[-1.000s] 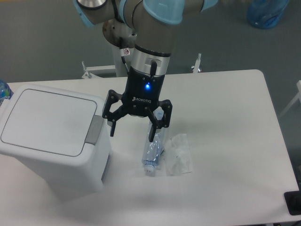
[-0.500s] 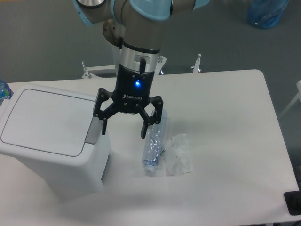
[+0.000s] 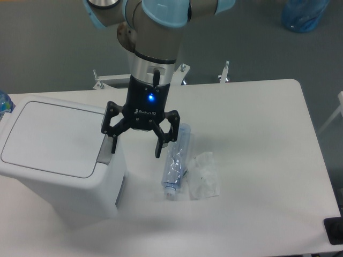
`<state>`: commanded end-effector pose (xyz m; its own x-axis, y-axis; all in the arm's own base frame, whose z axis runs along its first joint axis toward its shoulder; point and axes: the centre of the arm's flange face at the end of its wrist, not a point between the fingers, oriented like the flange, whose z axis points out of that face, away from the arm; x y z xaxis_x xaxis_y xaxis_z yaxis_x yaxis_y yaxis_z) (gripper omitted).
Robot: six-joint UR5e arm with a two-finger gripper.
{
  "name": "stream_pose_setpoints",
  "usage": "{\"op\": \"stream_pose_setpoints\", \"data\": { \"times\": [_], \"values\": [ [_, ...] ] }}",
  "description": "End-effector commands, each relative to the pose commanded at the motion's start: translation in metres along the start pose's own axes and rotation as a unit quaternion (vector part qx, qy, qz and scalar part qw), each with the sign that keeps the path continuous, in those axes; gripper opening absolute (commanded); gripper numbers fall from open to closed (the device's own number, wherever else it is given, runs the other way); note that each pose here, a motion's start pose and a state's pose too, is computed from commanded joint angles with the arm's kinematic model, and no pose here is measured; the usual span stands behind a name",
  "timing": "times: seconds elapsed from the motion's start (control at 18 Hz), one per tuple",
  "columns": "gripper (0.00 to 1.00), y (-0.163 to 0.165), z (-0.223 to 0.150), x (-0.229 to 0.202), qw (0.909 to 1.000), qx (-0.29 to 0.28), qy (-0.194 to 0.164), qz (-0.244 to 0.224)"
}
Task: Open the trash can
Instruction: 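Lower the gripper onto the grey tab at the trash can lid edge, then press down on the grey tab with the gripper to release the lid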
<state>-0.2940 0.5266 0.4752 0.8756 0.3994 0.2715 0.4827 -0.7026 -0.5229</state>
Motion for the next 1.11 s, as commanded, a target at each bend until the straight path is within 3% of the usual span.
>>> {"op": "stream_pose_setpoints", "data": {
  "times": [0.78,1.11],
  "values": [
    [1.0,0.004,0.009,-0.004,0.9999,-0.009,-0.006,0.0],
    [1.0,-0.019,-0.017,-0.007,0.9994,0.019,-0.027,0.013]
  ]
}}
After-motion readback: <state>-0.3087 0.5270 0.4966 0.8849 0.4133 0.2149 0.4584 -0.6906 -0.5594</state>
